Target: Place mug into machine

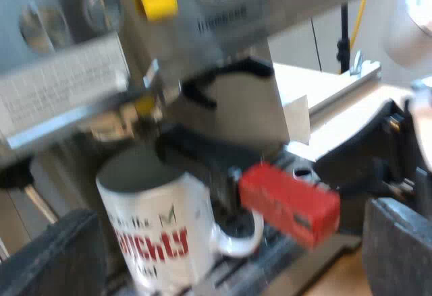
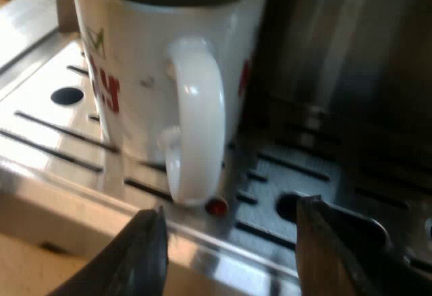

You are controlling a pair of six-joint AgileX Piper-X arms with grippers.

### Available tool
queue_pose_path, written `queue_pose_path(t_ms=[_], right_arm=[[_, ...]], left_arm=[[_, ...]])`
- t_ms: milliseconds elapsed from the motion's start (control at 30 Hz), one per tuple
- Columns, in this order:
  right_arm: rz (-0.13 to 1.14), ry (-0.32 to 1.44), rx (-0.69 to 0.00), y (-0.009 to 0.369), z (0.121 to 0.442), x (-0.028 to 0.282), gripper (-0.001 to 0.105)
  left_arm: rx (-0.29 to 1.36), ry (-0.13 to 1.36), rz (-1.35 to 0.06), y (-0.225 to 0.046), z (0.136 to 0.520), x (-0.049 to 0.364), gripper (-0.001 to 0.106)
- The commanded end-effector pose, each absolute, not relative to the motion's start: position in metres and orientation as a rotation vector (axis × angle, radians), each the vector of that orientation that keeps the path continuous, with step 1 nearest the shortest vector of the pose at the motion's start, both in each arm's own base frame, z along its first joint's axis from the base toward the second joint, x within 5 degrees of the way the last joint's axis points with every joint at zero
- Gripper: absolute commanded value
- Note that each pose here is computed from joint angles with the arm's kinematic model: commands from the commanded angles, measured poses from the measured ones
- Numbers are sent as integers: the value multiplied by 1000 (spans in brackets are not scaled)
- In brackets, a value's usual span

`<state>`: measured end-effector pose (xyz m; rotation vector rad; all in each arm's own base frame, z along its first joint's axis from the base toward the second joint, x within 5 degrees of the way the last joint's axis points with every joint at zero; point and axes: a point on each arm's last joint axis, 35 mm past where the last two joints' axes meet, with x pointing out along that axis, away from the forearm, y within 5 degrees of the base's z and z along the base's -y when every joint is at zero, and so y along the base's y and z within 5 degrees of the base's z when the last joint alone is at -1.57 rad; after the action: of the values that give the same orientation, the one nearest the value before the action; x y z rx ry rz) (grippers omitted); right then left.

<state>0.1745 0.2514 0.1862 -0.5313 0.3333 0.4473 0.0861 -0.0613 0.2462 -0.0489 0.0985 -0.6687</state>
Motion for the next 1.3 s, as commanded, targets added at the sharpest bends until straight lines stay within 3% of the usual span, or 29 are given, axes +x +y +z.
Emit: queue_pose_path(t_ms=[33, 233, 400, 433, 500, 600, 767, 1033, 1300], right_arm=[[460, 321, -550, 241, 199, 159, 47], [500, 224, -469, 233, 239, 138, 43], [541, 164, -418, 231, 259, 123, 15], [566, 134, -445, 231, 265, 117, 0], [590, 107, -478, 235, 269, 111, 0], [591, 83, -472, 242, 278, 105, 0], [461, 58, -370, 254, 294, 111, 0], [434, 23, -315, 292, 298, 127, 0], [366, 17, -349, 323, 301, 155, 0]], left_arm=[[-71, 54, -671, -60, 266, 84, 78], [-54, 118, -668, -54, 292, 75, 78], [-38, 179, -665, -46, 312, 63, 78], [-37, 185, -664, -44, 317, 60, 78], [-37, 181, -665, -40, 324, 54, 78], [-49, 146, -667, -32, 331, 43, 78], [-68, 81, -670, -24, 334, 31, 78], [-73, 113, -692, -24, 331, 29, 78], [-77, 115, -709, -24, 331, 28, 78]])
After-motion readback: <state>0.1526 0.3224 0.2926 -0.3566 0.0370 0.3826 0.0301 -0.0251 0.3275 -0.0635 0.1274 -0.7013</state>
